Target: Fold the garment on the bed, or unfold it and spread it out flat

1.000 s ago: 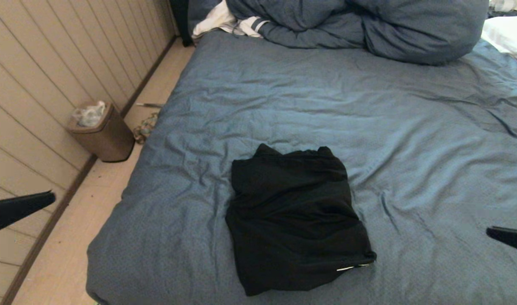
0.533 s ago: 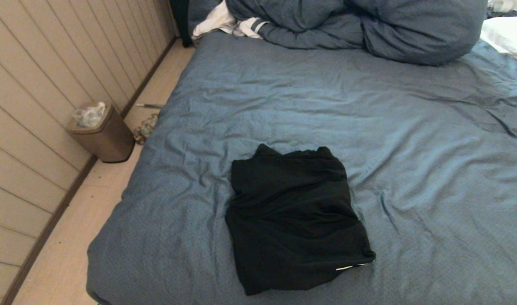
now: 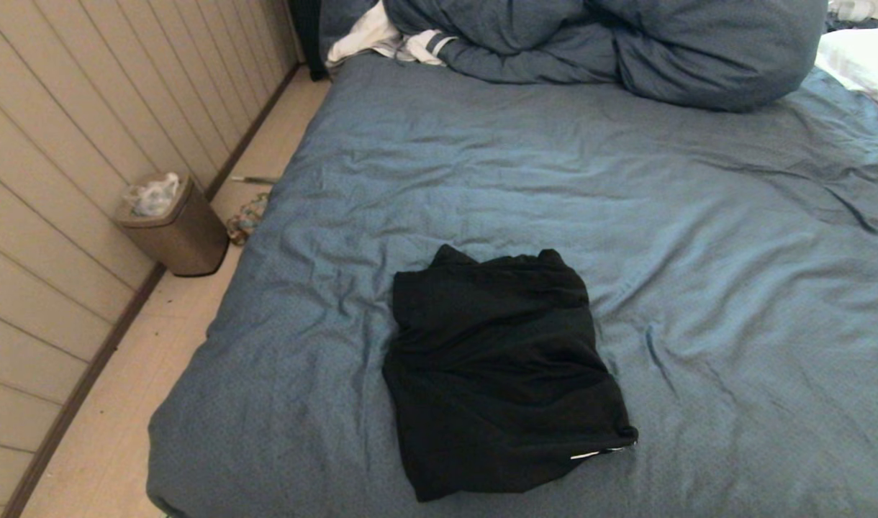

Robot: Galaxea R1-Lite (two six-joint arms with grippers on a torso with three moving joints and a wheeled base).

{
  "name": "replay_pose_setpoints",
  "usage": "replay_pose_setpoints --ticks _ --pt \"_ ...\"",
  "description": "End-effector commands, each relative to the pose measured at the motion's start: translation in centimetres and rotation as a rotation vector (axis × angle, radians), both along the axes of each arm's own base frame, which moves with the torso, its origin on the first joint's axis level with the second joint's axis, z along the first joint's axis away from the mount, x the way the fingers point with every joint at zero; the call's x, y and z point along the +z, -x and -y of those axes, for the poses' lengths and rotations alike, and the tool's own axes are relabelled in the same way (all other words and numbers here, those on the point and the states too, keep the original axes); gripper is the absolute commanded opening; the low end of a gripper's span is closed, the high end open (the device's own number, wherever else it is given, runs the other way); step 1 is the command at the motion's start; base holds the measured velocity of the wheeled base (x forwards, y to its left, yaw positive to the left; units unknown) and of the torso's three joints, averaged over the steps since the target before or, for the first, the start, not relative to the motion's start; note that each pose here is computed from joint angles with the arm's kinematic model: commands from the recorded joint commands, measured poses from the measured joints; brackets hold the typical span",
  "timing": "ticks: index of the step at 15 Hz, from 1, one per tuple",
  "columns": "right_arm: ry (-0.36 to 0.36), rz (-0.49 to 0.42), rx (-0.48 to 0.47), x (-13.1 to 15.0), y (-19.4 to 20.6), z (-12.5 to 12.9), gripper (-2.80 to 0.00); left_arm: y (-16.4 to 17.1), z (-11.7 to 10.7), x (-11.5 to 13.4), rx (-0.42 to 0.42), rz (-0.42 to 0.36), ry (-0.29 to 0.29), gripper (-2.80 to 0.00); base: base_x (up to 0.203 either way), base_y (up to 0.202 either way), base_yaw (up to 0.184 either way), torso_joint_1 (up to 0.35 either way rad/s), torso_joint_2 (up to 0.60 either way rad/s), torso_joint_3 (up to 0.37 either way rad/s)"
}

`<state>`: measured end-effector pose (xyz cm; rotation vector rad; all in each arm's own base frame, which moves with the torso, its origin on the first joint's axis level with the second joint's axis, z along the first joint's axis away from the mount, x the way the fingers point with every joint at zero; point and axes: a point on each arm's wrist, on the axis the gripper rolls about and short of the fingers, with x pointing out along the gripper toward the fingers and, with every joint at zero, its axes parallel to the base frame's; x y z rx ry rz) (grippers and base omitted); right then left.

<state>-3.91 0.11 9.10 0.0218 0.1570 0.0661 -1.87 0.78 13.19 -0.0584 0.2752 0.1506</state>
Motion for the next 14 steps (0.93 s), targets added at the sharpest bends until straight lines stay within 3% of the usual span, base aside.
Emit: replay_pose_setpoints --ticks 1,6,8,11,12,13,14 --pt "0.000 0.001 -0.002 -0.1 0.0 0.0 -2.80 0.0 0.0 0.0 0.025 -0.018 -0.027 -2.80 0.000 0.000 0.000 0.000 0.00 0.000" --pt "-0.007 -0.001 -0.009 -0.1 0.0 0.0 -2.80 0.5 0.1 -1.0 0.149 -0.073 -0.110 -2.80 0.000 0.000 0.000 0.000 0.00 0.000" --pt "-0.053 -0.005 -0.015 -0.2 0.0 0.0 -2.80 0.5 0.2 -2.7 0.156 -0.074 -0.139 -2.80 0.000 0.000 0.000 0.000 0.00 0.000" --pt "-0.063 -0.003 -0.008 -0.2 0.0 0.0 -2.80 1.2 0.5 -4.3 -0.002 0.066 -0.104 -2.80 0.000 0.000 0.000 0.000 0.00 0.000" --pt "-0.037 0.001 0.004 -0.2 0.0 0.0 -2.80 1.3 0.7 -4.9 -0.089 0.089 -0.104 -2.80 0.000 0.000 0.000 0.000 0.00 0.000" --pt "0.035 0.020 0.017 -0.3 -0.2 0.0 -2.80 1.4 0.9 -5.2 -0.187 0.105 -0.103 -2.80 0.000 0.000 0.000 0.000 0.00 0.000" --pt "0.068 0.079 0.015 -0.4 -0.7 0.0 -2.80 1.4 0.9 -5.5 -0.207 0.108 -0.114 -2.80 0.000 0.000 0.000 0.000 0.00 0.000"
